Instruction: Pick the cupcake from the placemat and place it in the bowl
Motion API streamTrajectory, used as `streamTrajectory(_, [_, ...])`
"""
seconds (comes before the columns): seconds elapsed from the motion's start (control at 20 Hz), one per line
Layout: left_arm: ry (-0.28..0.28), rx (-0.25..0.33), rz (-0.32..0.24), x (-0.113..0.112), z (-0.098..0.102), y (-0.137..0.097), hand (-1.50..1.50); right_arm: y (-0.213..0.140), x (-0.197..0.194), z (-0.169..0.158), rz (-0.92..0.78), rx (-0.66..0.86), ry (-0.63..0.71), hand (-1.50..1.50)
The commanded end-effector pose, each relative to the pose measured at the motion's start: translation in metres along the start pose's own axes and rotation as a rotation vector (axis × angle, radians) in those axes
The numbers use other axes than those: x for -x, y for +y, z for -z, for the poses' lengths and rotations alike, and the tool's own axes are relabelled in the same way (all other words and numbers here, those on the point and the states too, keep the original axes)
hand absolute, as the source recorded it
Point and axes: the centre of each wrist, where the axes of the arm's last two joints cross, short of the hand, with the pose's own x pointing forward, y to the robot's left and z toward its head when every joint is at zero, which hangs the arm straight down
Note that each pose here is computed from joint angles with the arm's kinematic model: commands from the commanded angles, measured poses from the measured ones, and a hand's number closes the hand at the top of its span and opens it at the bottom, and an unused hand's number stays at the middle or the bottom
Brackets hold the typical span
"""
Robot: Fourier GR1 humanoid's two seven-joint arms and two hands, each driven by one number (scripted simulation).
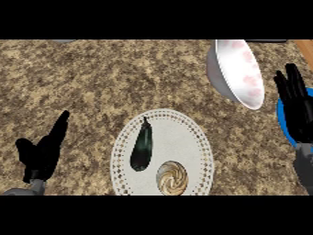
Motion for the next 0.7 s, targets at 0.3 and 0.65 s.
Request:
streamTrajectory(0.3, [-0.234,0.057,0.028,-0.052,0.012,-0.025,0.00,0.040,0.018,-0.040,-0.673,-0.286,0.055,1.50])
streamTrajectory(0.65, [-0.253,0.012,0.010,-0.067,0.016,-0.038,0.00,0.200,0.004,-0.148,-0.145,0.151,-0.168,-1.50])
